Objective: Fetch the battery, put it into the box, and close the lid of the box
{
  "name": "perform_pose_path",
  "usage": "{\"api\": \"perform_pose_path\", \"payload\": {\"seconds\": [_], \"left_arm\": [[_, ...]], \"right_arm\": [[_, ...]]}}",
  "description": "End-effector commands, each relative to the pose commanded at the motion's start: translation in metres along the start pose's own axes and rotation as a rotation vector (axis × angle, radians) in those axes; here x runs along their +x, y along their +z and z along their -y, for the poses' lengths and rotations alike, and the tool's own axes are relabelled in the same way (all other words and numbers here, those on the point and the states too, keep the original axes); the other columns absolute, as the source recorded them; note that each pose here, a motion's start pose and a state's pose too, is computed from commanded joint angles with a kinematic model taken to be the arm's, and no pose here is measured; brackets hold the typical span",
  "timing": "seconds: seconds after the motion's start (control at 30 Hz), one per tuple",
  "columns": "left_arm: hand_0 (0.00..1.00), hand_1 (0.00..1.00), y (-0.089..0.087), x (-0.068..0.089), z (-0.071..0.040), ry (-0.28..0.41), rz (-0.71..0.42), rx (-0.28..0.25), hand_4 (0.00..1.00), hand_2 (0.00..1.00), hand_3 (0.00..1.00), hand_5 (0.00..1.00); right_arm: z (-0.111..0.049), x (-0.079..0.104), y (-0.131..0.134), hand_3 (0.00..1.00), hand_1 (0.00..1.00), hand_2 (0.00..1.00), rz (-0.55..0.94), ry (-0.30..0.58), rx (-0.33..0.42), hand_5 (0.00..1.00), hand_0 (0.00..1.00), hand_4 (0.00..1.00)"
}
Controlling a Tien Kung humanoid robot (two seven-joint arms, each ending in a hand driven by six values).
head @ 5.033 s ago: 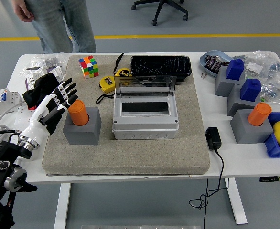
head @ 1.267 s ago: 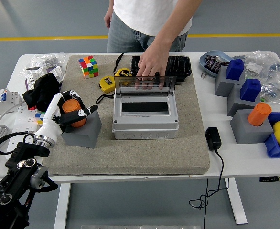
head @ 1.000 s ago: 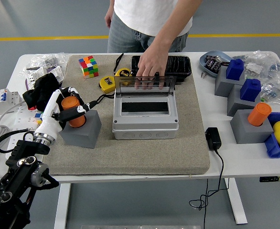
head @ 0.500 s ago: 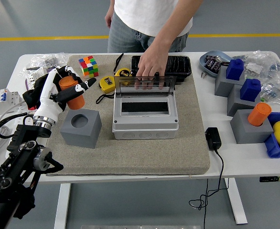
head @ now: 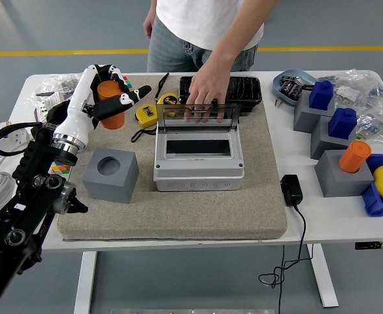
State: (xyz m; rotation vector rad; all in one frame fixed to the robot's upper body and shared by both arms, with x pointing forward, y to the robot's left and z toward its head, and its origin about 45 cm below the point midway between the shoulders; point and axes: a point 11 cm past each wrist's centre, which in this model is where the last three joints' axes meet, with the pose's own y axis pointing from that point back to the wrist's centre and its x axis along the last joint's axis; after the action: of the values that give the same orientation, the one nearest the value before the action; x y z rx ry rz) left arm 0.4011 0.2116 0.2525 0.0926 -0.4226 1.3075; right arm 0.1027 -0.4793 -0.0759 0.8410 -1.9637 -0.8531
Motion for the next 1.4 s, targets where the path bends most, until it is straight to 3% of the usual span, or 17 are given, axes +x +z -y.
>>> {"api": "perform_pose_path", "payload": {"seconds": [0.27, 0.47, 0.73, 0.9, 1.23, 1.4], "left_arm": [[0.002, 0.002, 0.013, -0.039, 0.015, -0.177, 0.340, -0.046, 0.998, 0.007, 0.002, 0.593], [0.002, 0.002, 0.008, -0.066, 0.014, -0.275, 0.411, -0.026, 0.998, 0.006, 0.002, 0.613], [0.002, 0.002, 0.000, -0.104, 0.004, -0.383, 0.380, -0.002, 0.998, 0.005, 0.002, 0.638], [0.002, 0.002, -0.003, -0.118, 0.001, -0.415, 0.373, -0.002, 0.998, 0.005, 0.002, 0.650], [0.002, 0.002, -0.013, -0.125, 0.014, -0.399, 0.380, 0.003, 0.998, 0.003, 0.002, 0.665], [0.002, 0.002, -0.009, -0.129, 0.018, -0.396, 0.394, -0.015, 0.998, 0.003, 0.002, 0.671]], "right_arm": [[0.001, 0.004, -0.003, 0.809, 0.815, 0.780, -0.002, 0.007, 0.004, 0.998, 0.836, 0.998], [0.001, 0.005, -0.003, 0.809, 0.816, 0.780, -0.004, 0.011, 0.005, 0.998, 0.836, 0.998], [0.001, 0.007, -0.005, 0.809, 0.816, 0.780, -0.006, 0.016, 0.009, 0.998, 0.836, 0.998], [0.001, 0.008, -0.005, 0.809, 0.816, 0.780, -0.008, 0.020, 0.008, 0.998, 0.836, 0.998], [0.001, 0.006, -0.007, 0.809, 0.816, 0.780, -0.010, 0.016, 0.013, 0.998, 0.836, 0.998], [0.002, 0.007, -0.008, 0.809, 0.816, 0.780, -0.011, 0.018, 0.013, 0.998, 0.836, 0.998]]}}
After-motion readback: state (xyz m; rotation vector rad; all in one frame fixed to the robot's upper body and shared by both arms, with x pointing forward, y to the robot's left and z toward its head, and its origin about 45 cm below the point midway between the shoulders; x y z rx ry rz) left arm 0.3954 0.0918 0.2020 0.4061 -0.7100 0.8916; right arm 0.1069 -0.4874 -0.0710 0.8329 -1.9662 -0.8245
